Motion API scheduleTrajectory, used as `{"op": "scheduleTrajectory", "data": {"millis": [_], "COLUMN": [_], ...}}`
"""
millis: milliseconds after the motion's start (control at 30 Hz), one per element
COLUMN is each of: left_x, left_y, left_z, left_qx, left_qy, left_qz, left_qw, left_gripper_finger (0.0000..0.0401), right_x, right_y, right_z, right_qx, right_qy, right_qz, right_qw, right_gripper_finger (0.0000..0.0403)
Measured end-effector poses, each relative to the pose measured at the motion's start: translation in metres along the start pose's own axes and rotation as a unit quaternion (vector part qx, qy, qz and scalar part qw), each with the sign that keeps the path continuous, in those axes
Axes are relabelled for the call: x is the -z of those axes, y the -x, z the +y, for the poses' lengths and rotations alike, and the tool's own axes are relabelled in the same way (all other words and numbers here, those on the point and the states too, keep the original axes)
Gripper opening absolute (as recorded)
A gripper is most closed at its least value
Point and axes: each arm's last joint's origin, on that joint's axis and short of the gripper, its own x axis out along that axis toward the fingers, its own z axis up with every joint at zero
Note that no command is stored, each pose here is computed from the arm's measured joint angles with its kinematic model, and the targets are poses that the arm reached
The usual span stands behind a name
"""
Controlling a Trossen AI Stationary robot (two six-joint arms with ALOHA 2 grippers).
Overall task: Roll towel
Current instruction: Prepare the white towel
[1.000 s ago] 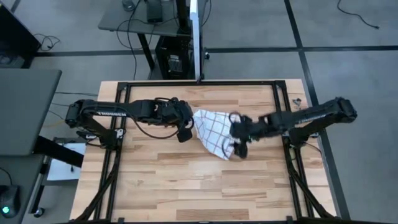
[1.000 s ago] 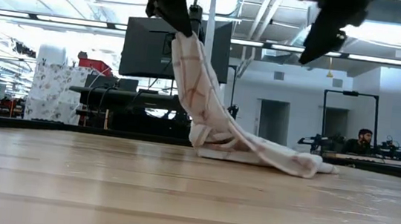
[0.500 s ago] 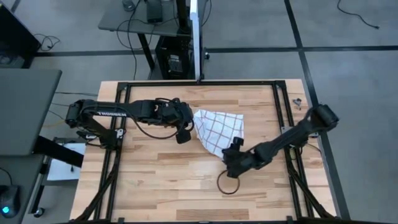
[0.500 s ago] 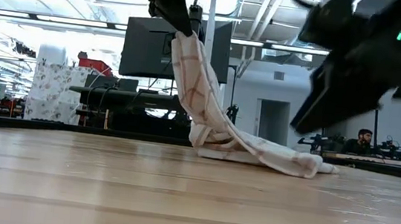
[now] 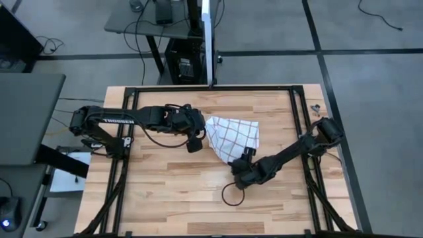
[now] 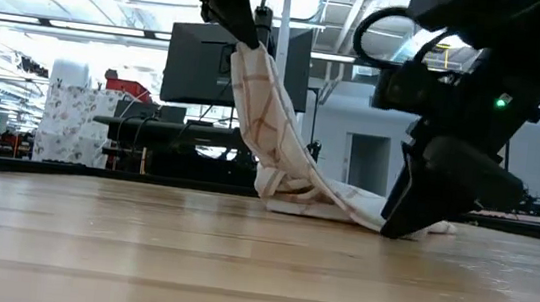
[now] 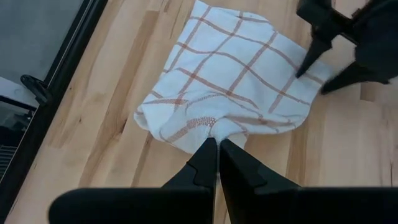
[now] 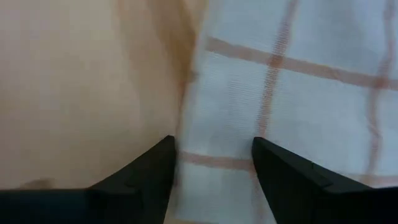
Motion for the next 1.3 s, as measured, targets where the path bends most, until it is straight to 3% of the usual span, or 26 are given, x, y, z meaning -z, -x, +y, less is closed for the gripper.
{"op": "scheduleTrajectory", "data": {"millis": [133,267,333,467,667,1000,1300], "left_x": [0.0,0.0,0.0,0.005,0.006,-0.029,-0.046], "left_y": [0.0,0.0,0.0,0.002,0.017,0.058,0.075], "left_z": [0.0,0.0,0.0,0.001,0.006,0.029,0.076], "left_qx": [0.0,0.0,0.0,-0.003,-0.01,-0.026,-0.08], "left_qy": [0.001,0.005,0.005,0.003,-0.01,-0.001,0.007], "left_qz": [0.0,0.0,0.001,0.03,0.077,0.009,-0.027], "left_qw": [1.0,1.0,1.0,1.0,0.997,1.0,0.996], "left_gripper_finger": [0.0,0.0,0.0,0.0,0.0,0.0,0.0], "right_x": [0.002,0.002,0.002,0.001,-0.008,-0.001,0.006], "right_y": [-0.003,-0.005,-0.005,0.009,0.06,0.143,0.165], "right_z": [-0.006,-0.008,-0.009,-0.02,-0.07,-0.169,-0.225], "right_qx": [0.013,-0.003,-0.015,-0.024,-0.034,-0.07,-0.015], "right_qy": [0.01,0.009,0.007,0.005,-0.038,-0.181,-0.228], "right_qz": [0.023,0.04,0.048,0.058,0.044,-0.098,-0.194], "right_qw": [1.0,0.999,0.999,0.998,0.998,0.976,0.954], "right_gripper_finger": [0.0135,0.004,0.0013,0.0005,0.0002,0.0001,0.0]}}
